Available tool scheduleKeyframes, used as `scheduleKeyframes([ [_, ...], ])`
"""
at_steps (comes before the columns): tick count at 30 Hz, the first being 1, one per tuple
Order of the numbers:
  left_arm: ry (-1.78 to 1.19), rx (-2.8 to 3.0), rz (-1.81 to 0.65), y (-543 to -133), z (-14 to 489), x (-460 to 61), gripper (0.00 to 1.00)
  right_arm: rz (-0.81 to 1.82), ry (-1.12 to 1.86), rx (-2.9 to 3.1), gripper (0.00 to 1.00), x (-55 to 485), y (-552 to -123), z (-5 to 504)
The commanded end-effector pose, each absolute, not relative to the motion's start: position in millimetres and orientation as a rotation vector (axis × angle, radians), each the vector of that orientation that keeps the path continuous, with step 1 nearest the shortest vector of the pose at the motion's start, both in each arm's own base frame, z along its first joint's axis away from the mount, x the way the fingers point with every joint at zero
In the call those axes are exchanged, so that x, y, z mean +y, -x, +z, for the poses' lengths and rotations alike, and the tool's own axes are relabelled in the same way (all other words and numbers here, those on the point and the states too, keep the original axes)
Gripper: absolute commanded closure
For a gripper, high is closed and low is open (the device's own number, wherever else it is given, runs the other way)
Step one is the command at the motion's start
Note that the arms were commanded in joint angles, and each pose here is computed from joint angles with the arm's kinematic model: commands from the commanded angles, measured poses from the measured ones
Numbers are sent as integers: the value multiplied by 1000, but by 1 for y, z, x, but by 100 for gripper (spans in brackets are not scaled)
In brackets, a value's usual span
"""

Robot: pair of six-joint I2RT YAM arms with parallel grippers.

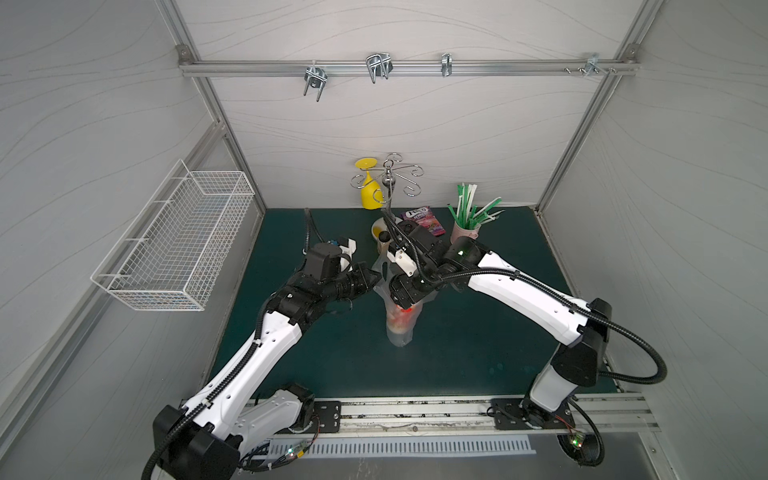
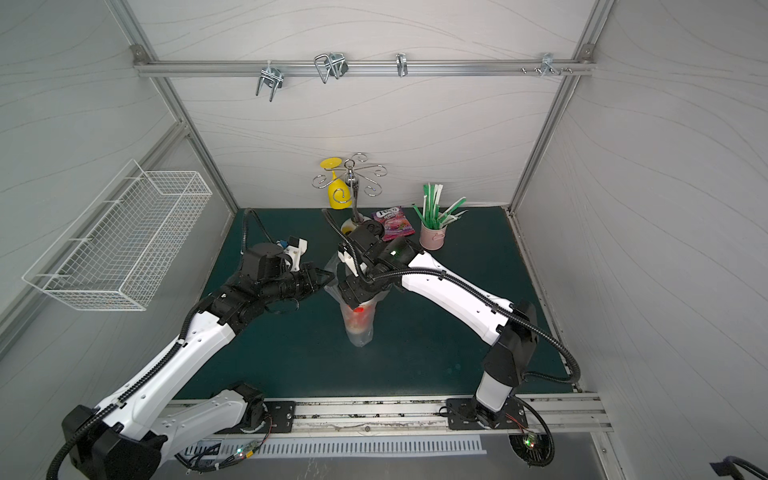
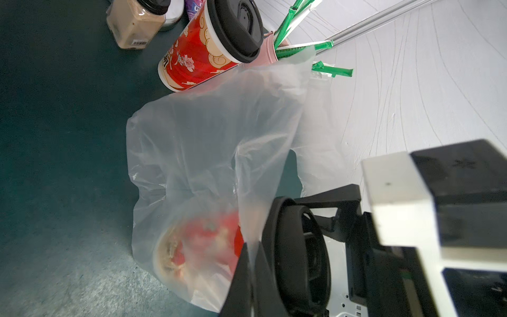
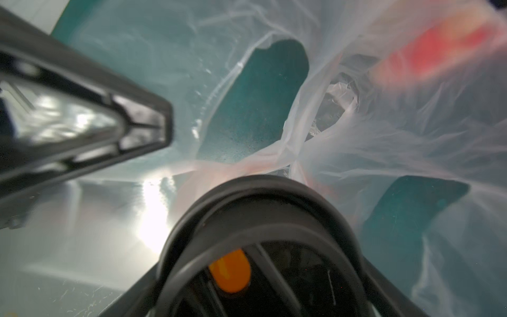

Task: Pack milk tea into plastic carrier bags
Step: Place the milk tea cup in the plastic carrier bag.

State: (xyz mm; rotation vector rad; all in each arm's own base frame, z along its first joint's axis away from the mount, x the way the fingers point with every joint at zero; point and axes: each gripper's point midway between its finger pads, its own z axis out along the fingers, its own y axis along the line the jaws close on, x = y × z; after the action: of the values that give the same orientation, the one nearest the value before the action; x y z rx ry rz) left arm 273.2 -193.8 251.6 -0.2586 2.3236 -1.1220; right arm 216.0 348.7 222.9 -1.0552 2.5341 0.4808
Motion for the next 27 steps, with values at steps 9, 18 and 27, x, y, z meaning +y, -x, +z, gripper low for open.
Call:
scheduleKeyframes([
  [9,254,2287,-1137,-274,259,-191,100,471,1056,2559,23,357,-218,190],
  [18,256,2293,-1138,-273,258,-191,100,451,1059,2523,23,358,-223,165],
  [27,254,2293,-1132,-271,258,-189,100,403,1146,2511,11,359,-210,157],
])
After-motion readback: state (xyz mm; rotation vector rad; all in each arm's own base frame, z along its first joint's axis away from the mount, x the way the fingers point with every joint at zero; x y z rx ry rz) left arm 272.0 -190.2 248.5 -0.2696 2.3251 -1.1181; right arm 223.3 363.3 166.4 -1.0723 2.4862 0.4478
